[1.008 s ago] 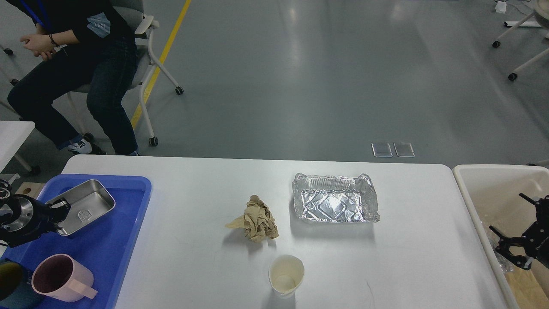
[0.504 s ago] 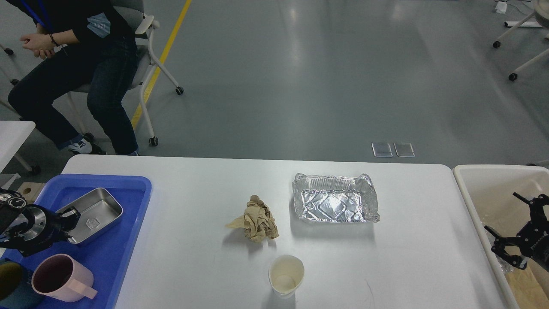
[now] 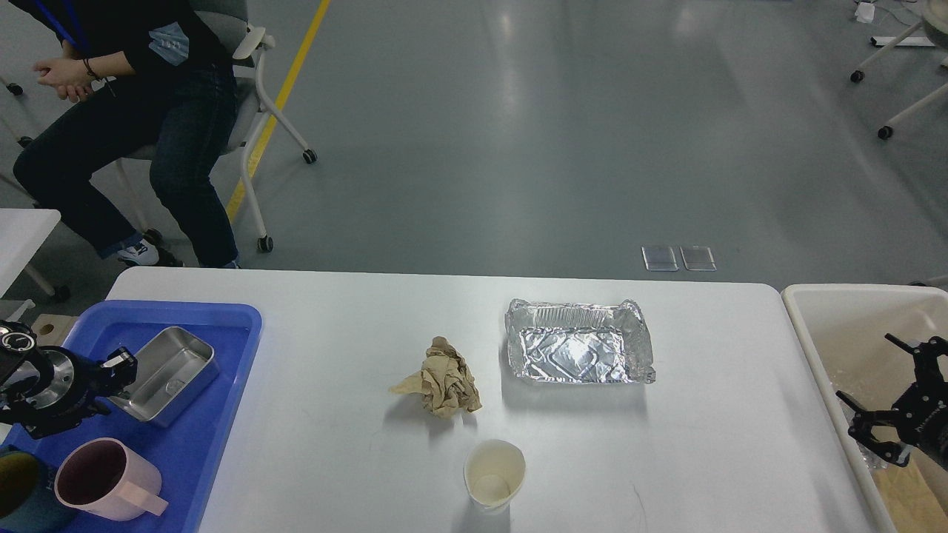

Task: Tidy desktop

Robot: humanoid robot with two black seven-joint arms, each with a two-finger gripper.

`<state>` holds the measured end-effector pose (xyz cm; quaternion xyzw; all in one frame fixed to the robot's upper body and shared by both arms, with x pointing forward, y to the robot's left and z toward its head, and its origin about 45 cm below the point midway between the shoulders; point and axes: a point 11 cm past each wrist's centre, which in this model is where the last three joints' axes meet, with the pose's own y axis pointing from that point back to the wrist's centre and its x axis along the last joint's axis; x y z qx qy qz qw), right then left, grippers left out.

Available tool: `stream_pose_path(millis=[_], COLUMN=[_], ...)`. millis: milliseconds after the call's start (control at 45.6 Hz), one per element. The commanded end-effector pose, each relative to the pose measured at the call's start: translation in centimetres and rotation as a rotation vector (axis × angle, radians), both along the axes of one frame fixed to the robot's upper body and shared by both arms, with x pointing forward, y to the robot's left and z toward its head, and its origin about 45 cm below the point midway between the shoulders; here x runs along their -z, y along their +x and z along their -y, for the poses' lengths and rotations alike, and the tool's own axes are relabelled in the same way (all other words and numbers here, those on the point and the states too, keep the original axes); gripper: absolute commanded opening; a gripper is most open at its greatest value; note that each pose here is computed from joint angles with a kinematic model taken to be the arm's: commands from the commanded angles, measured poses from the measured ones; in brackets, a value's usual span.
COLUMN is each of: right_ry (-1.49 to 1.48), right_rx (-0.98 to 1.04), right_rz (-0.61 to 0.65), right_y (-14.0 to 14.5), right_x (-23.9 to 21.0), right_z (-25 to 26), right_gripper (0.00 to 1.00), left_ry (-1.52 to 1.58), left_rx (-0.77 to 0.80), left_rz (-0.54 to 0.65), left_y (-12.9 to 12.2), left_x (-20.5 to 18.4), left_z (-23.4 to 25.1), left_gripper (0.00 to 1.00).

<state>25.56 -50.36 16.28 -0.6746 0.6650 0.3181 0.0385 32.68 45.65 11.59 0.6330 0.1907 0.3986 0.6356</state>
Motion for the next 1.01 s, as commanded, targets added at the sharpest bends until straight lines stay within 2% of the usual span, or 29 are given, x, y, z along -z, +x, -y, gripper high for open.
stream_pose_path(millis=[0,153,416,614,986], right_ry=[0.000,0.000,-0.014,-0.030,-0.059], right_rx=[0.001,0.001,-0.012,-0.014,-0.025], right_rz=[-0.001,-0.003,0.013,0.019,0.044], right_y=[-0.1,-0.1,0.4,0.8,1.9], right_x=[0.0,0.1,-0.9,-1.5,-3.2], right_z=[0.0,0.0,-0.1,0.2,0.6], right_gripper=[1.00,1.00,1.00,1.00,1.00], left_ry=[-0.022,-0.034,-0.126,-0.252,-0.369], left_rx=[-0.010,-0.034,-0.082,-0.090,-0.089], left_rz=[0.002,0.029,0.225,0.339,0.434], left_y=[-0.1,0.2,4.9,7.5,8.6], left_x=[-0.7,-2.4,-11.2,-15.1,-18.0], left_z=[-0.7,-1.9,-3.0,-1.4,-0.4], left_gripper=[1.00,1.00,1.00,1.00,1.00])
